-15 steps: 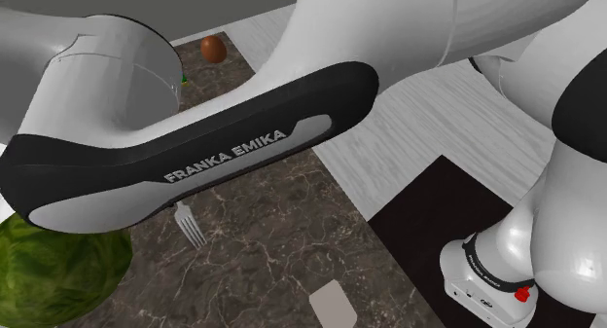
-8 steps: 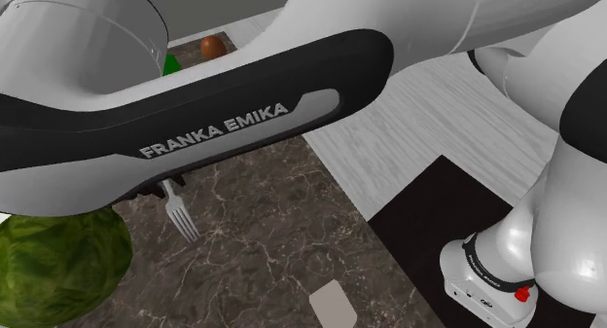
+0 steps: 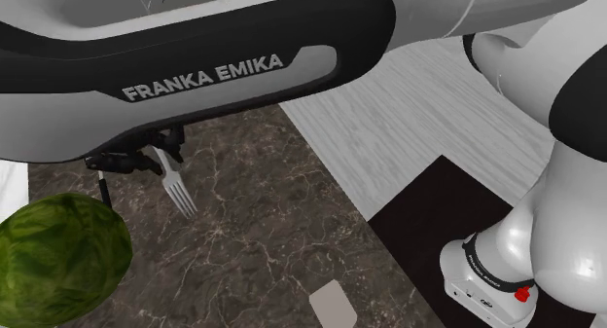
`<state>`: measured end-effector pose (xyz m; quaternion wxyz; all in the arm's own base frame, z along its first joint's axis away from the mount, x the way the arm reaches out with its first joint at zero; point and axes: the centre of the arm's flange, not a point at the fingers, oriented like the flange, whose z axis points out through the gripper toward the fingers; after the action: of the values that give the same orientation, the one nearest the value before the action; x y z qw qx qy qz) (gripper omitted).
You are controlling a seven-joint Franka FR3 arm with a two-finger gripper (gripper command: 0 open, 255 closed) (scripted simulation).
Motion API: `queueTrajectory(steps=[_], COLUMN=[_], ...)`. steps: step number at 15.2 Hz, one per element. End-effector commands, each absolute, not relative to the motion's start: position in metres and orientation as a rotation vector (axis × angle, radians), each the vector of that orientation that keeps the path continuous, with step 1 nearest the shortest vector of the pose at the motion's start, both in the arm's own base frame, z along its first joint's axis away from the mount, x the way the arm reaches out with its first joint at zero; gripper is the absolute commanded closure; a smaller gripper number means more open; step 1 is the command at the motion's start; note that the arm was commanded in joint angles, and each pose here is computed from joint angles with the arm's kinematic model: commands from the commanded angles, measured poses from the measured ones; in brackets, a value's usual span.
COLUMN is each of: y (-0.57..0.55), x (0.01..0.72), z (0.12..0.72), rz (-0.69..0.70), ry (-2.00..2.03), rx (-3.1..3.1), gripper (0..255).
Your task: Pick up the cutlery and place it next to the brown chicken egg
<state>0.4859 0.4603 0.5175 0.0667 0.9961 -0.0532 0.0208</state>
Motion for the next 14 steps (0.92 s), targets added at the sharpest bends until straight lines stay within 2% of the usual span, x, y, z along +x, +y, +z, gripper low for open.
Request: queueTrajectory(steps=[1,14], y=[0.442,0.322], x=[0.502,0.625], z=[0.516,0.517], rz=[0.063,0.063], ry=[-0.159,-0.159], rx=[3.003,3.003], gripper=[255,255])
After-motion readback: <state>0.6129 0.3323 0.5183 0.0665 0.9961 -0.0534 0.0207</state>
